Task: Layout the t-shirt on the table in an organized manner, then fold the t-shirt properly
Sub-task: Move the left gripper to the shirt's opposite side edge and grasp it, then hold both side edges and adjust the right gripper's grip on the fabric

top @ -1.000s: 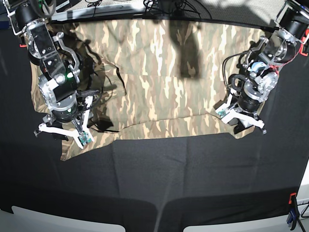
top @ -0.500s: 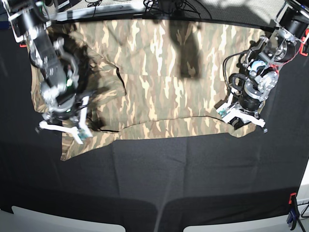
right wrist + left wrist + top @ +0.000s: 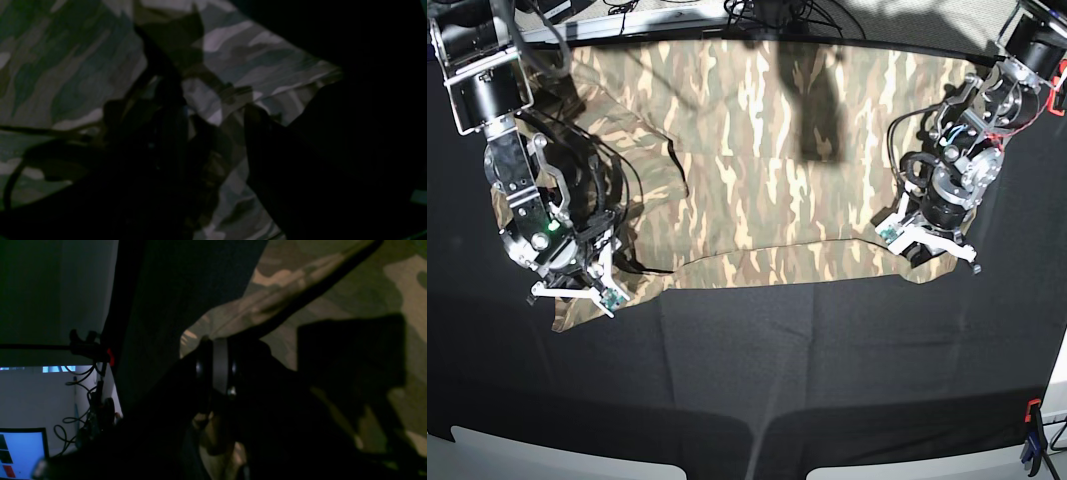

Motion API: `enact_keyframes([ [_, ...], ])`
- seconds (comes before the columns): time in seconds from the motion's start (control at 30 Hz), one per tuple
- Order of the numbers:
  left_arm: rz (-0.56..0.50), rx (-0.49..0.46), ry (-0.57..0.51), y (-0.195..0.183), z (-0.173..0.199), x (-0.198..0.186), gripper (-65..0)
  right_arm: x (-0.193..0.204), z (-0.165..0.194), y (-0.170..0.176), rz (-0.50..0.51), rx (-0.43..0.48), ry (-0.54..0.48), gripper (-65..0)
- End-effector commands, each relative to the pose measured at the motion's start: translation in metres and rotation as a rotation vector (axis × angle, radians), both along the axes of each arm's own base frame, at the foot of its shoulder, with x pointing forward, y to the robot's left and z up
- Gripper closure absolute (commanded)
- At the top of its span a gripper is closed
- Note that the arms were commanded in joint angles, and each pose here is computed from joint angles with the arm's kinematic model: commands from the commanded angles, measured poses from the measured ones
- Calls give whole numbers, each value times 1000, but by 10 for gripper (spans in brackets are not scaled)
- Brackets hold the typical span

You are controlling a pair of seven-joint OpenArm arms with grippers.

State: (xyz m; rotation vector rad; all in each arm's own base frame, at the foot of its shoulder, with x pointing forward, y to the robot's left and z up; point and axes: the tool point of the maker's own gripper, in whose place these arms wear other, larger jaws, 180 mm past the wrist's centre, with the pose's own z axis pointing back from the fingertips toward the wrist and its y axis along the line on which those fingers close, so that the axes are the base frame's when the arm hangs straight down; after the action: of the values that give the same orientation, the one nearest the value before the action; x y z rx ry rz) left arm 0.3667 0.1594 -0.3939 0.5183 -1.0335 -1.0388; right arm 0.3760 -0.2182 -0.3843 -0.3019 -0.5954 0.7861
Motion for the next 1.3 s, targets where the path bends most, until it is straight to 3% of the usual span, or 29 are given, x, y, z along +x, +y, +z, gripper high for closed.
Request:
enact_keyframes([
  [0.0, 0, 4, -57, 4, 17, 11, 0, 14, 18, -3, 6, 3, -56, -264],
  [0.17, 0, 3, -57, 3, 17, 11, 0, 17, 20, 3, 25, 25, -83, -200],
  [0.37, -1, 4, -57, 4, 17, 11, 0, 16, 17, 11, 50, 34, -69, -200],
  [0.63, 0, 4, -57, 4, 17, 11, 0, 36, -3, 11, 8, -29, -36, -200],
  [0.9, 0, 4, -57, 4, 17, 11, 0, 57, 20, 7, -15, -50, -68, -199],
  [1.03, 0, 4, -57, 4, 17, 11, 0, 53, 17, 10, 17, -25, -29, -199],
  [1.27, 3, 5, -55, 4, 16, 11, 0, 47, 16, -4, 13, -59, 3, -199],
])
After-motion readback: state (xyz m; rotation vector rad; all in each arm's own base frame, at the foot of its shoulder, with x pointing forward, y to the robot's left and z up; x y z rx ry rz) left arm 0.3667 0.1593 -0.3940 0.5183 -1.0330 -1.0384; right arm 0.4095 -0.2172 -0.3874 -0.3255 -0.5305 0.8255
